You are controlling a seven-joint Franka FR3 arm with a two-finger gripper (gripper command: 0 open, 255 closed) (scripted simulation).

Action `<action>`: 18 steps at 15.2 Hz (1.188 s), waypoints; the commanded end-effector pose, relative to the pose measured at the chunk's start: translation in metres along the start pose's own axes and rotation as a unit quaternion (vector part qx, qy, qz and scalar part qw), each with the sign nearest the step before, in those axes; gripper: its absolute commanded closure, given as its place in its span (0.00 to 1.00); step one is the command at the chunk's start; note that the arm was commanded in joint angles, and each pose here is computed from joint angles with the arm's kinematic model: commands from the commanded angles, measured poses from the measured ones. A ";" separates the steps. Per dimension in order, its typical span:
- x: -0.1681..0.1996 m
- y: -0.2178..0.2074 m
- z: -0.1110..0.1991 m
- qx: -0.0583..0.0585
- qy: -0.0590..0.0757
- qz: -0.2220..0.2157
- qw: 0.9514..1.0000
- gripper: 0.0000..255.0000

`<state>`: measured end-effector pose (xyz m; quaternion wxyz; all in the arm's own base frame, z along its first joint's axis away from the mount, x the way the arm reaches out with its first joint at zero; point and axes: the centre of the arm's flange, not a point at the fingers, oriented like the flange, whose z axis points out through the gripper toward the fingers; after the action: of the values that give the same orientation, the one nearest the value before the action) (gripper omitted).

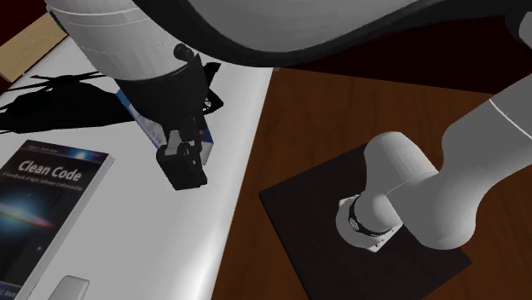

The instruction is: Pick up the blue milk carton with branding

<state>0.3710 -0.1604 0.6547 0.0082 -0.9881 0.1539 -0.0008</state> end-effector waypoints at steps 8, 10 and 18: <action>0.057 0.094 -0.031 -0.005 0.009 0.051 0.999 0.00; 0.069 0.116 -0.039 -0.006 0.011 0.063 0.998 0.00; 0.072 0.122 -0.003 -0.007 0.011 0.065 0.998 0.00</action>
<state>0.4023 -0.2985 0.6612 -0.0001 -0.9759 0.2181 -0.0103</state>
